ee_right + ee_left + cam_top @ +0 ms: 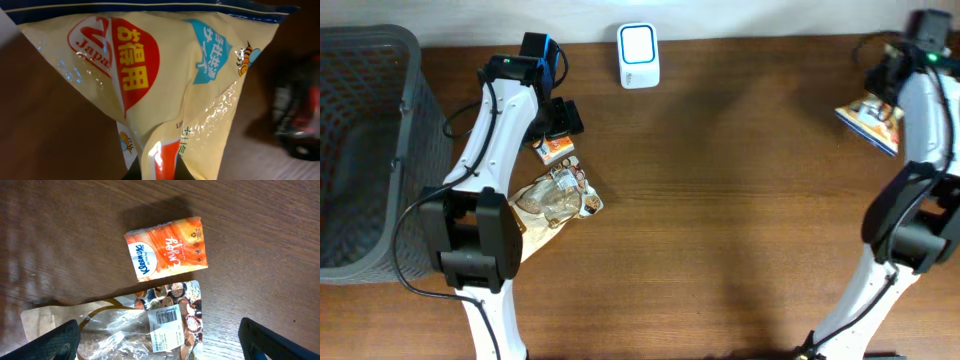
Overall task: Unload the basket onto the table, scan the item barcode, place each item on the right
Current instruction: 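Carry the yellow bag right and drop it at the table's right edge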
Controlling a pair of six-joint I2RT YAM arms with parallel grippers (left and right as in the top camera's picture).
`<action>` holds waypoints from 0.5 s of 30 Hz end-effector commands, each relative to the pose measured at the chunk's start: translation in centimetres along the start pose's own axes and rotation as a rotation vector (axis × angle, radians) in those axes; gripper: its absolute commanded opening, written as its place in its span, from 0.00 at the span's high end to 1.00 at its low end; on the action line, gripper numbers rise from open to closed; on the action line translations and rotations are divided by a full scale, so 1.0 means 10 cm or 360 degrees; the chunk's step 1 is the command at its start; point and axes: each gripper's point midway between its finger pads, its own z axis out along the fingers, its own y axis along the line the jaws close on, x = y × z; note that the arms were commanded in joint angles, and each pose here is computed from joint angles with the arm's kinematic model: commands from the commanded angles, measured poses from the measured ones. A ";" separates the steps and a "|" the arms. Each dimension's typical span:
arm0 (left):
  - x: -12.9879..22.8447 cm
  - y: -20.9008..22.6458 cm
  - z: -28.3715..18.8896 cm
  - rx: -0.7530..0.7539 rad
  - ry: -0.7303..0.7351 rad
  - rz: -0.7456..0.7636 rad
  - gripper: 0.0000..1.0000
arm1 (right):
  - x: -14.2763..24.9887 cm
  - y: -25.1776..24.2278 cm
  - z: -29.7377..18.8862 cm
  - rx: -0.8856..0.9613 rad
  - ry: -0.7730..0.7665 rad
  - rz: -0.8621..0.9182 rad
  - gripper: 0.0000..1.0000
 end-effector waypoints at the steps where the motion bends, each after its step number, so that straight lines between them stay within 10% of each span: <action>1: -0.01 0.02 -0.05 -0.0003 -0.0020 -0.0021 0.01 | -0.03 -0.39 0.28 0.0079 0.0016 0.0105 0.96; 15: -0.01 0.02 -0.05 -0.0003 -0.0020 -0.0021 0.01 | -0.09 -0.77 0.86 0.0076 -0.0041 0.0227 0.88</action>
